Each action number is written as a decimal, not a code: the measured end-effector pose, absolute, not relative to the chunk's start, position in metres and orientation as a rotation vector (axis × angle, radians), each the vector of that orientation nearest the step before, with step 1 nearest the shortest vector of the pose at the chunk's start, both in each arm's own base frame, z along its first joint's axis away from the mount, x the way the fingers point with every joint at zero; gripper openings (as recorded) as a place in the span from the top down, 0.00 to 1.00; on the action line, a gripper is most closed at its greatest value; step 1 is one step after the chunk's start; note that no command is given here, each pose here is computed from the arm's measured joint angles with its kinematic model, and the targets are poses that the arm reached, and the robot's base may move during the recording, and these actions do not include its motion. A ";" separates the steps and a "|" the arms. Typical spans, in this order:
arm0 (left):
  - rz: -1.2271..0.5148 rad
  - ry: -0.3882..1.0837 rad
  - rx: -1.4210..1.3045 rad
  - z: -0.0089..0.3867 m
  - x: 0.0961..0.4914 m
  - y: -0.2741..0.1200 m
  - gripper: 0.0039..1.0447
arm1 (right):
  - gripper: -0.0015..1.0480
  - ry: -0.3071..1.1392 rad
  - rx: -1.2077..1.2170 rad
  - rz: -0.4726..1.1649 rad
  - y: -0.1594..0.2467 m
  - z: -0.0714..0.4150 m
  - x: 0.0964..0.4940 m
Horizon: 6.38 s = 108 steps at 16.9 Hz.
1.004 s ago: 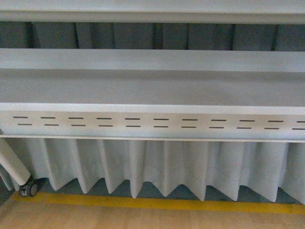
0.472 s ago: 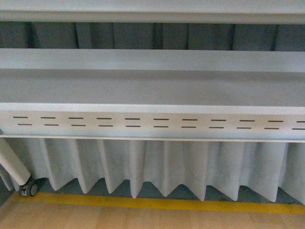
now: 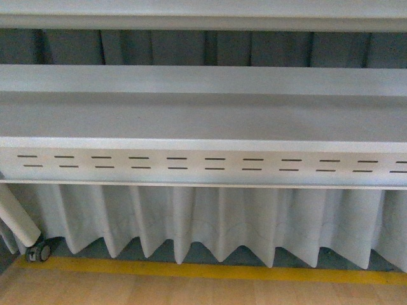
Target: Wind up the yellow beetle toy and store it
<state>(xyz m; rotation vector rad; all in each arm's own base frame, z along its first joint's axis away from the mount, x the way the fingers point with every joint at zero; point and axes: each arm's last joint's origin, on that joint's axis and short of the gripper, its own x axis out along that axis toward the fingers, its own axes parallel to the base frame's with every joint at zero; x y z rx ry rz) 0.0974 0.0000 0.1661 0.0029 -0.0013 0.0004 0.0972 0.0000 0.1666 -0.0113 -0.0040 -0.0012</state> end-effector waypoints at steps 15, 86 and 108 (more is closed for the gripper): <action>-0.002 0.002 0.003 0.166 0.097 0.000 0.06 | 0.06 -0.001 -0.011 -0.001 0.000 0.166 0.097; 0.001 -0.001 0.003 0.166 0.097 0.000 0.06 | 0.06 -0.003 -0.007 0.000 0.000 0.167 0.097; 0.000 0.000 0.002 0.166 0.097 0.000 0.06 | 0.06 -0.034 -0.221 -0.117 -0.056 0.255 0.291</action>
